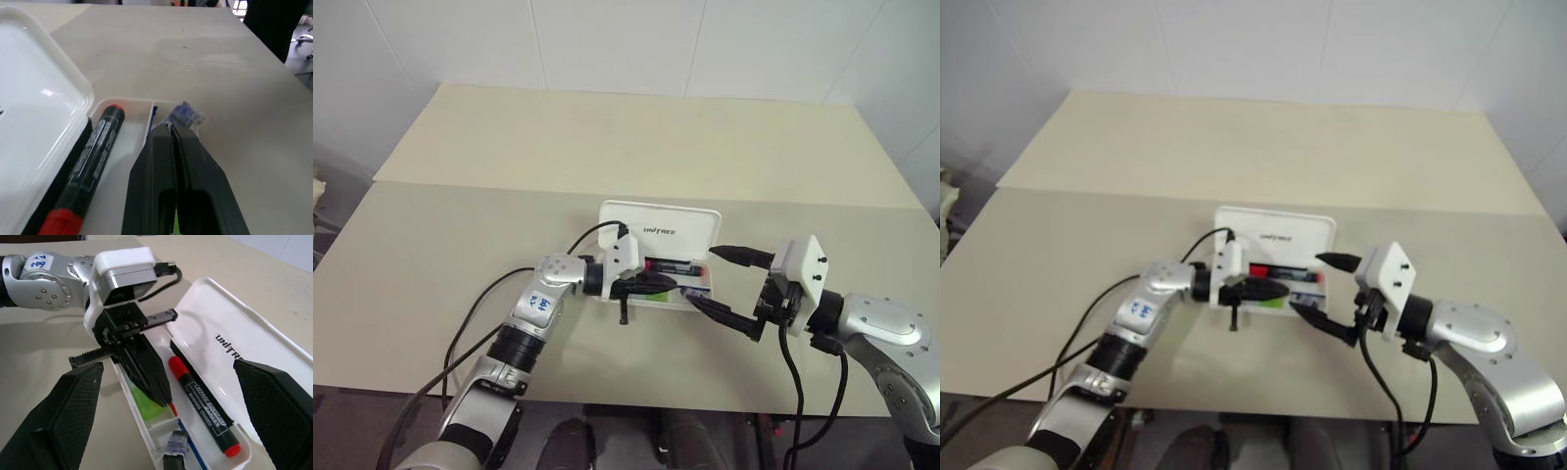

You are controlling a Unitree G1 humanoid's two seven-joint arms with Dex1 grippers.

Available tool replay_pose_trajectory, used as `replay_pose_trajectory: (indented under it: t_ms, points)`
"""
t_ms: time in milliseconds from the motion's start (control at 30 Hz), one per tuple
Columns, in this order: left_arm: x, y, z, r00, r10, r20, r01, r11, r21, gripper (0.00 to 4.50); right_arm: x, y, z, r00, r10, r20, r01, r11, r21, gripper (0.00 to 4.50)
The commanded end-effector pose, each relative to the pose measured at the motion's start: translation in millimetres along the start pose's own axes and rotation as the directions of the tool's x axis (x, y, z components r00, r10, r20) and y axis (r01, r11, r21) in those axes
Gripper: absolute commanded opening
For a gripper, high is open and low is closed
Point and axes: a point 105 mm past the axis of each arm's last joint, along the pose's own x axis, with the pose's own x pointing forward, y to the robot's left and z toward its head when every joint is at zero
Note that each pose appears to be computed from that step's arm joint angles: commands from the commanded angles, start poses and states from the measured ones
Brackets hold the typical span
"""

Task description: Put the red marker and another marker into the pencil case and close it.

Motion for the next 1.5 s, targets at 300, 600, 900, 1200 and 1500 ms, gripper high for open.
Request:
replay_pose_trajectory:
  t_ms: [300, 600, 900, 1200, 1500]
  points:
    - [30, -2, 2, 0.997, -0.072, -0.022, 0.072, 0.997, 0.033, 0.02, -2, -1, 11, 0.999, -0.024, 0.028, 0.025, 0.999, -0.036, 4.5]
    - [43, 4, -3, 0.997, -0.068, -0.049, 0.069, 0.997, 0.03, 0.02, -4, 0, 11, 0.999, -0.043, 0.028, 0.044, 0.998, -0.035, 4.5]
    - [51, 7, 10, 0.999, -0.041, 0.001, 0.041, 0.998, 0.05, 0.02, -6, -1, 9, 0.999, -0.047, 0.022, 0.048, 0.998, -0.035, 4.5]
    - [31, 6, 11, 0.999, -0.028, 0.019, 0.027, 0.998, 0.059, 0.02, -26, -14, 2, 0.997, -0.044, -0.056, 0.04, 0.997, -0.068, 4.5]
    - [35, -8, 8, 0.997, -0.078, 0.026, 0.077, 0.996, 0.035, 0.02, -31, -17, 1, 0.997, -0.052, -0.061, 0.047, 0.996, -0.071, 4.5]
